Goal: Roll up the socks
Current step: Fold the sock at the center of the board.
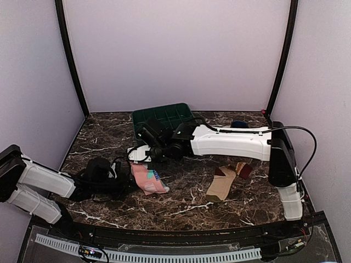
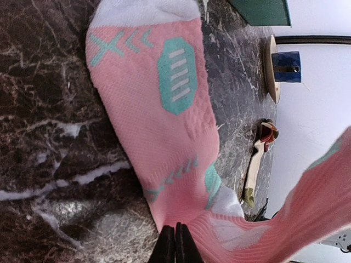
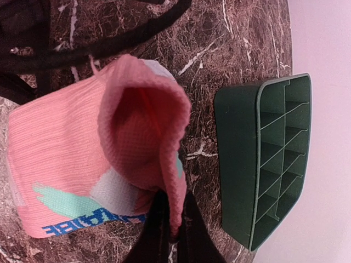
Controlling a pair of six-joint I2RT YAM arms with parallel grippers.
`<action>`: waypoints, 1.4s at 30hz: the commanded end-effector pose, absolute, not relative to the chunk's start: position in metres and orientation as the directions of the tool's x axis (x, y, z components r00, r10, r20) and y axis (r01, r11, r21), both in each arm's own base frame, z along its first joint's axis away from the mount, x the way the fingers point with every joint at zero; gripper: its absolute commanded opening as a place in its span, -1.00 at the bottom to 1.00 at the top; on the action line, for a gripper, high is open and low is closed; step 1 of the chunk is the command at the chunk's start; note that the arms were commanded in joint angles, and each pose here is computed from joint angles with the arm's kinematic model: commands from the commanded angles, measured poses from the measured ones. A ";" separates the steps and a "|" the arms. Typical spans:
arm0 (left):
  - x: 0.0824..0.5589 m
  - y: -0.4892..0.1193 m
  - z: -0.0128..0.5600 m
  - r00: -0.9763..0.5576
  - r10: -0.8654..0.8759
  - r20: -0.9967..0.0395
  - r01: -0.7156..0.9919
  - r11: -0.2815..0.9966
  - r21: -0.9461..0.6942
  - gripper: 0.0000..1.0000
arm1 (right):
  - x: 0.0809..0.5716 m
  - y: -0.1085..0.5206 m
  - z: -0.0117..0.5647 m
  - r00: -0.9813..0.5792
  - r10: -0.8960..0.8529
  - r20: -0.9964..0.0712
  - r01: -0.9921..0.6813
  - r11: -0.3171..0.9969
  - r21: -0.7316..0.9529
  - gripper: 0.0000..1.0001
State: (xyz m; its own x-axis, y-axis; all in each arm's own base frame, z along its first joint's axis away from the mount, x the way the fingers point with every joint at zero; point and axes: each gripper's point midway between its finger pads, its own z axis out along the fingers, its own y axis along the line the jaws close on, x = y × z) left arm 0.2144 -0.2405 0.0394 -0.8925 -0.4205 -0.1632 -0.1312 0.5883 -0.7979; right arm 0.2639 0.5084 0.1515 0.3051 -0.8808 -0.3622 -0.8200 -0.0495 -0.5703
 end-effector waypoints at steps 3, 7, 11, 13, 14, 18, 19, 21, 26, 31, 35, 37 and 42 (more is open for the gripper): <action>0.217 -0.232 0.049 -0.876 -0.432 -0.214 -0.107 0.606 -0.788 -0.91 | 0.281 0.527 0.160 0.321 -0.850 -0.418 -0.810 -0.018 -0.586 -1.00; 0.216 -0.230 0.051 -0.874 -0.432 -0.223 -0.102 0.612 -0.784 -0.92 | 0.288 0.530 0.154 0.321 -0.852 -0.414 -0.808 -0.019 -0.589 -1.00; 0.216 -0.227 0.052 -0.870 -0.435 -0.232 -0.103 0.620 -0.778 -0.93 | 0.297 0.530 0.146 0.313 -0.855 -0.413 -0.811 -0.015 -0.585 -1.00; 0.216 -0.225 0.053 -0.866 -0.438 -0.240 -0.101 0.625 -0.774 -0.96 | 0.300 0.530 0.143 0.311 -0.855 -0.415 -0.813 -0.013 -0.582 -1.00; 0.216 -0.224 0.054 -0.865 -0.439 -0.244 -0.100 0.627 -0.773 -0.96 | 0.301 0.531 0.141 0.310 -0.855 -0.416 -0.814 -0.013 -0.580 -1.00; 0.218 -0.219 0.060 -0.852 -0.447 -0.273 -0.091 0.639 -0.764 -0.97 | 0.306 0.533 0.132 0.307 -0.855 -0.417 -0.821 -0.016 -0.571 -1.00; 0.219 -0.218 0.062 -0.848 -0.449 -0.282 -0.087 0.642 -0.762 -0.97 | 0.307 0.534 0.130 0.307 -0.856 -0.417 -0.823 -0.018 -0.568 -1.00; 0.220 -0.216 0.065 -0.842 -0.450 -0.297 -0.082 0.651 -0.754 -0.97 | 0.308 0.535 0.126 0.303 -0.855 -0.420 -0.827 -0.017 -0.562 -1.00; 0.225 -0.214 0.074 -0.832 -0.445 -0.332 -0.062 0.668 -0.742 -0.98 | 0.312 0.539 0.118 0.300 -0.853 -0.426 -0.831 -0.015 -0.556 -1.00; 0.229 -0.216 0.080 -0.826 -0.441 -0.350 -0.046 0.673 -0.738 -0.98 | 0.315 0.541 0.111 0.299 -0.851 -0.432 -0.833 -0.012 -0.553 -1.00; 0.234 -0.220 0.084 -0.825 -0.431 -0.365 -0.031 0.680 -0.732 -0.98 | 0.320 0.542 0.105 0.294 -0.852 -0.434 -0.834 -0.006 -0.552 -1.00; 0.238 -0.223 0.085 -0.824 -0.428 -0.371 -0.026 0.683 -0.730 -0.98 | 0.322 0.542 0.103 0.293 -0.850 -0.438 -0.833 -0.002 -0.553 -1.00; 0.244 -0.228 0.085 -0.823 -0.427 -0.374 -0.020 0.681 -0.732 -0.98 | 0.331 0.543 0.098 0.283 -0.846 -0.452 -0.835 0.014 -0.550 -1.00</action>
State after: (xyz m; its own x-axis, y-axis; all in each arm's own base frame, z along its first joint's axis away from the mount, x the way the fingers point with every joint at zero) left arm 0.2348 -0.2241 0.0786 -0.8331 -0.4325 -0.3449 -0.0471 0.6767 -0.7348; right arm 0.3170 0.5327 0.0919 0.2822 -0.8719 -0.4002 -0.8427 -0.0259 -0.5378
